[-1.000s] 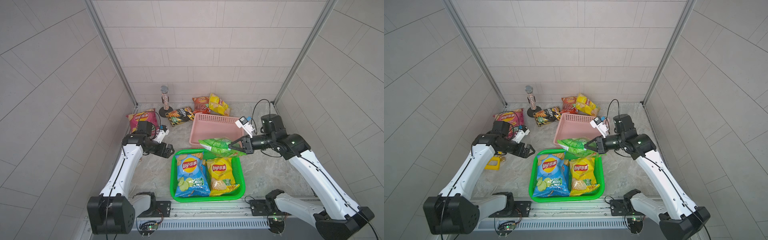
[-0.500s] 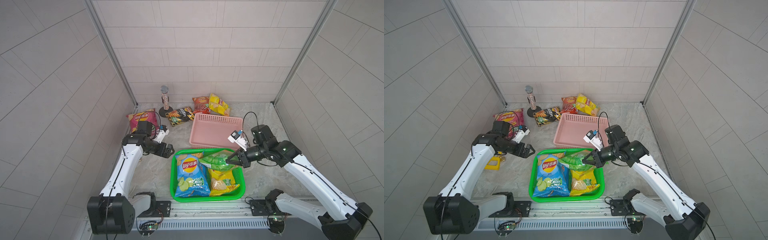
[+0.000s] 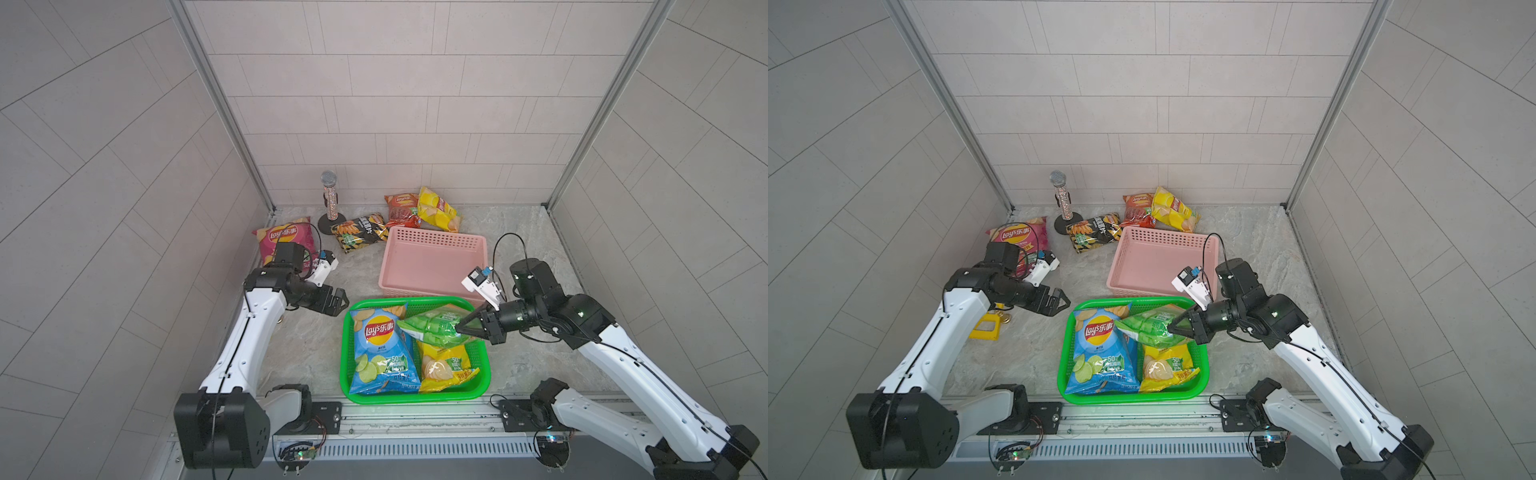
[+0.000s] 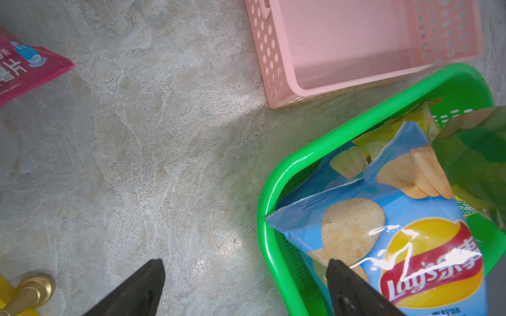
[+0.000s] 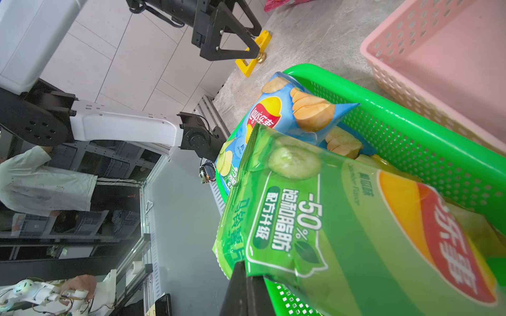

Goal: Put the potato chips into the basket
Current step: Place the potato chip in the basket.

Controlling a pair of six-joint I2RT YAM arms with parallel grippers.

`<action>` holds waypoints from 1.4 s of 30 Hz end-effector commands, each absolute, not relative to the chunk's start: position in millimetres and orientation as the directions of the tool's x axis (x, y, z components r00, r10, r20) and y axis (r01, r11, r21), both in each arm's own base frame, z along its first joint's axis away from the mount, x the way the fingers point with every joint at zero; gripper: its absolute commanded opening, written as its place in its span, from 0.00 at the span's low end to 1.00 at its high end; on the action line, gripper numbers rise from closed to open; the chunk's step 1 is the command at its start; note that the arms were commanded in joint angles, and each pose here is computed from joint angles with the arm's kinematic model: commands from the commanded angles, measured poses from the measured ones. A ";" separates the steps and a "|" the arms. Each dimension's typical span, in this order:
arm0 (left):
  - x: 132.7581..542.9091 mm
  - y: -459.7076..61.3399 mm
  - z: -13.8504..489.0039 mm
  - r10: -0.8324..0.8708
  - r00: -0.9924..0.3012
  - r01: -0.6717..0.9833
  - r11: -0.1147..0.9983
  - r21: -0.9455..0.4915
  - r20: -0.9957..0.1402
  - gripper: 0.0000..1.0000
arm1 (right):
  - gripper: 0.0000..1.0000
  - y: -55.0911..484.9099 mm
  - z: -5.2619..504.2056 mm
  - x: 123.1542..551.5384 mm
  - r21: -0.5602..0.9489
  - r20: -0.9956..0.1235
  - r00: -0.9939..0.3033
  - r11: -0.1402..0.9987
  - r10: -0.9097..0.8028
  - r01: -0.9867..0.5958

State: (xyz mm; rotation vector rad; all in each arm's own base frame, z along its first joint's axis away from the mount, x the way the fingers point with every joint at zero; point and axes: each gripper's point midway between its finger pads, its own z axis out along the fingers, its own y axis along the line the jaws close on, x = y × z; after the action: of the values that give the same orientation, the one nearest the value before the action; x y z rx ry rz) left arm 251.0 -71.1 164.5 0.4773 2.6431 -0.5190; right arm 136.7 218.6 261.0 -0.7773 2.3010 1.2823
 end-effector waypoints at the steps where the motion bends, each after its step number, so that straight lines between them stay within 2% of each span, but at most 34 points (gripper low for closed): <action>1: 250.8 -72.3 165.1 0.246 -0.860 0.399 0.870 -0.290 -0.447 1.00 | 0.07 211.5 259.6 130.0 0.646 -0.565 -0.787 0.461 -0.247 -0.608; 2: 250.9 -72.4 164.8 0.246 -0.861 0.399 0.869 -0.291 -0.446 1.00 | 0.15 208.9 259.0 128.8 0.645 -0.562 -0.792 0.473 -0.238 -0.600; 3: 250.7 -72.6 164.5 0.246 -0.861 0.399 0.869 -0.292 -0.444 1.00 | 0.29 205.5 258.4 128.0 0.641 -0.559 -0.797 0.492 -0.226 -0.589; 4: 250.9 -72.2 164.3 0.246 -0.862 0.398 0.870 -0.292 -0.444 1.00 | 0.33 202.1 258.0 127.6 0.636 -0.558 -0.802 0.511 -0.214 -0.579; 10: 251.0 -72.2 164.6 0.246 -0.861 0.398 0.870 -0.291 -0.445 1.00 | 0.51 181.4 248.7 129.6 0.614 -0.502 -0.854 0.640 -0.136 -0.462; 14: 251.4 -72.4 163.9 0.246 -0.863 0.398 0.869 -0.293 -0.442 1.00 | 0.55 169.4 242.9 132.5 0.619 -0.459 -0.888 0.701 -0.043 -0.353; 16: 251.3 -72.6 163.9 0.246 -0.863 0.398 0.869 -0.294 -0.442 1.00 | 0.61 162.1 239.1 134.1 0.636 -0.421 -0.906 0.727 0.045 -0.259; 20: 250.8 -72.9 163.8 0.248 -0.863 0.399 0.868 -0.294 -0.440 1.00 | 0.63 155.3 222.9 129.7 0.706 -0.270 -0.936 0.708 0.225 -0.034; 24: 250.9 -73.1 163.6 0.247 -0.864 0.399 0.868 -0.296 -0.439 1.00 | 0.64 154.0 216.2 114.9 0.804 -0.117 -0.919 0.579 0.377 0.135; 28: 251.6 -74.6 162.8 0.246 -0.866 0.399 0.865 -0.305 -0.436 1.00 | 0.64 149.8 195.3 99.9 0.834 0.011 -0.894 0.490 0.448 0.255; 33: 251.6 -75.2 162.5 0.249 -0.865 0.401 0.864 -0.305 -0.435 1.00 | 0.62 142.6 167.6 88.4 0.801 0.059 -0.885 0.507 0.461 0.318; 42: 251.8 -74.9 162.1 0.248 -0.867 0.399 0.865 -0.303 -0.433 1.00 | 0.61 156.3 158.5 109.5 0.783 0.017 -0.905 0.557 0.425 0.277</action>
State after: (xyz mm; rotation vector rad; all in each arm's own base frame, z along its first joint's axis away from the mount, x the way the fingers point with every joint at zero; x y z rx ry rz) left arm 251.6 -72.2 161.3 0.4768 2.6553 -0.5336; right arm 98.9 152.2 155.6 0.6302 2.6421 1.2796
